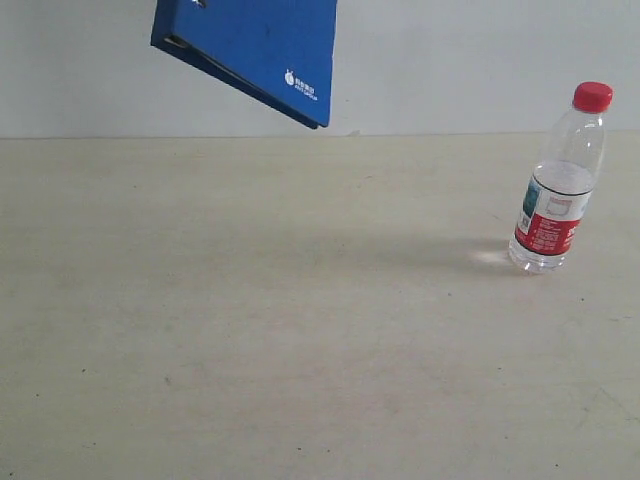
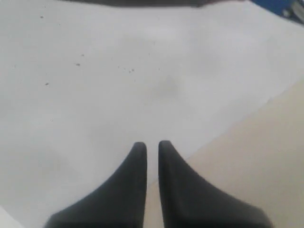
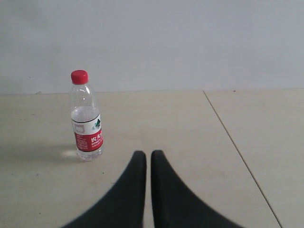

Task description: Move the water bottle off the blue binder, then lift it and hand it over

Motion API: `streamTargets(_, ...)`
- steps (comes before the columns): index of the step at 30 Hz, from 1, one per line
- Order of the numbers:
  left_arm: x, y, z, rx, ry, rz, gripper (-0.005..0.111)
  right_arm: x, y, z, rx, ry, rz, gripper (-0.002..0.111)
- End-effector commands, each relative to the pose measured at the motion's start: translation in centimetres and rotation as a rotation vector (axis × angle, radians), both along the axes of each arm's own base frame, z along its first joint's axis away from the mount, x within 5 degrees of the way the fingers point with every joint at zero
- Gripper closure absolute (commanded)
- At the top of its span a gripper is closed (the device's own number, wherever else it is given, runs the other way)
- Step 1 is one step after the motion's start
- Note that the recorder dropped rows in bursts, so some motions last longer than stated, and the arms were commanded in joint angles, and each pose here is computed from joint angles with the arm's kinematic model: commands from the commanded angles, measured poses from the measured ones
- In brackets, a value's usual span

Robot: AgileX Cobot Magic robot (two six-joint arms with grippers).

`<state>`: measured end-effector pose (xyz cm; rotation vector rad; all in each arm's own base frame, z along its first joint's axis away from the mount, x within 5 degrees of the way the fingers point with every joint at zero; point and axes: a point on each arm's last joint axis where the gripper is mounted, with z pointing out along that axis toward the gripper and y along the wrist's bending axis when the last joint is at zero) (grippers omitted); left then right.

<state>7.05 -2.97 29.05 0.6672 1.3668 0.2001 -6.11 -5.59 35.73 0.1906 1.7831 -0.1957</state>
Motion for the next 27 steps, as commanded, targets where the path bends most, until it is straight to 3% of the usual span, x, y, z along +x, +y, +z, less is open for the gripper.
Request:
streamTargets(1, -1.8, 0.4, -2.6, 0.196, -0.065, 0.091, 0.1, 0.0, -0.1, 0.0, -0.009, -0.002, -0.007, 0.107)
streamTargets(4, -2.2, 0.9, -3.2, 0.252, -0.1, 0.158, 0.1, 0.0, -0.1, 0.0, -0.009, -0.002, -0.007, 0.107)
streamTargets(13, -2.2, 1.1, -3.4, 0.228, -0.11, 0.176, 0.1, 0.0, -0.1, 0.0, -0.008, -0.002, -0.008, 0.107)
streamTargets(14, -2.2, 1.3, -3.1, 0.168, -0.117, 0.201, 0.1, 0.0, -0.1, 0.0, -0.008, -0.002, -0.008, 0.107)
streamTargets(18, -2.2, 2.4, -2.5, -0.248, -0.099, 0.27, 0.1, 0.0, -0.1, 0.0, -0.008, -0.002, -0.008, 0.107)
streamTargets(23, -1.5, 3.9, -2.6, -0.436, -0.093, 0.405, 0.1, 0.0, -0.1, 0.0, -0.008, -0.002, -0.008, 0.107)
streamTargets(27, -0.6, 3.8, -4.0, -0.659, -0.005, 0.372, 0.1, 0.0, -0.1, 0.0, -0.008, -0.002, -0.008, 0.107)
